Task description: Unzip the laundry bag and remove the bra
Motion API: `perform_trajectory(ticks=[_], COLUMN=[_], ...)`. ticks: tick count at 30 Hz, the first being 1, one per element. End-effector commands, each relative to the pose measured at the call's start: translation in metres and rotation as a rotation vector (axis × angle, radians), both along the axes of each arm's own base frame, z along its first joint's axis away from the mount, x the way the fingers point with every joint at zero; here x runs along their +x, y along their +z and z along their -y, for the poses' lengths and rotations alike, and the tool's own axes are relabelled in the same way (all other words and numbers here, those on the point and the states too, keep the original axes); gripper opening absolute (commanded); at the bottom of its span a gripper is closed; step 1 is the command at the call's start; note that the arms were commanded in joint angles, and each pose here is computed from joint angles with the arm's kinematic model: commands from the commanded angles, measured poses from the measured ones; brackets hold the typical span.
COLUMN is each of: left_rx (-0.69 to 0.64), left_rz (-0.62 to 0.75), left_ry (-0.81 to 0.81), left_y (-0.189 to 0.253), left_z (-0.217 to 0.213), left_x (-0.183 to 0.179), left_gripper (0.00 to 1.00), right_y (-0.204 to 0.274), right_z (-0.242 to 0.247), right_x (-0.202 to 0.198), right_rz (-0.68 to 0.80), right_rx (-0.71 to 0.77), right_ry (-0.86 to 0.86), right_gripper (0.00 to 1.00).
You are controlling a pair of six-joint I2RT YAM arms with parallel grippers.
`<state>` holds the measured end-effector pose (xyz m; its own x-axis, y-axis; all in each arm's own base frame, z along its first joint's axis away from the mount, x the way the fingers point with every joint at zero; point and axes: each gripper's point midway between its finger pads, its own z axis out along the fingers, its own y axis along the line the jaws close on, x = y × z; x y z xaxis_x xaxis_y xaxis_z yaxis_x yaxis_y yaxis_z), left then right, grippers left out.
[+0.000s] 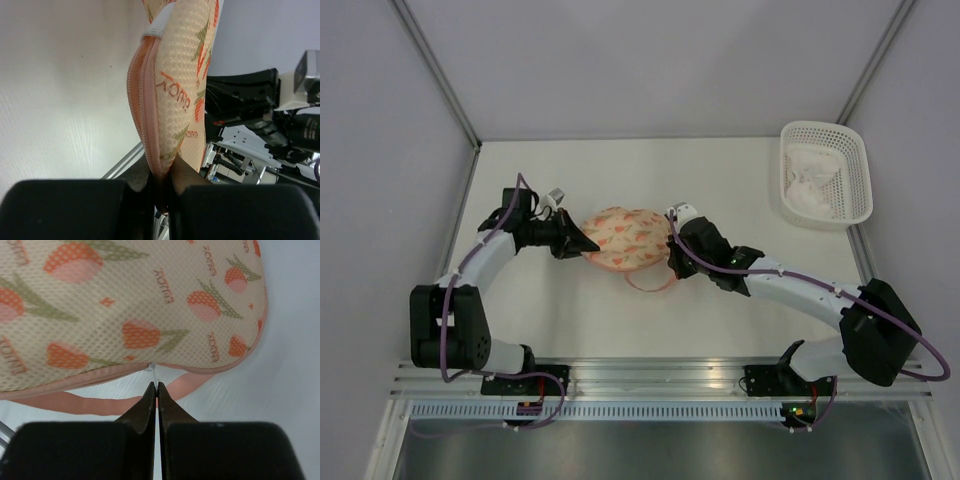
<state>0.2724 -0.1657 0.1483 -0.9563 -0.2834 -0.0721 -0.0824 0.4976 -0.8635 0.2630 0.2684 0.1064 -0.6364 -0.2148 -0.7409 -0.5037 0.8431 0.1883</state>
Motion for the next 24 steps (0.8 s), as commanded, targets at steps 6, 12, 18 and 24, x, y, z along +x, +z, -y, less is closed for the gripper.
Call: perform_trajectory(ticks=[6, 12, 18, 24], left_rx=[-0.127, -0.104, -0.067, 0.046], left_rz=[0.142, 0.112, 0.073, -0.005], left_ry=[-0.090, -0.078, -0.067, 0.028], left_y=[0.060, 0.047, 0.027, -0.001], left_z=[0.003, 0.000, -0.003, -0.014], left_x=[-0.029, -0.029, -0.025, -0.014], left_gripper=[0.02, 0.02, 0.05, 0.80], right_y=[-0.028, -0.029, -0.024, -0.018], right_z=[0.033, 0.051, 0.065, 0.067], right_x=[0.010, 0.017, 0.023, 0.023], right_rz=[-0.042, -0.032, -0.013, -0.002], right_rx=[-0.078, -0.143, -0.193, -0.176], right_ry=[-0.119, -0.202, -0.276, -0.292], right_gripper=[0.01, 0.00, 0.00, 0.01])
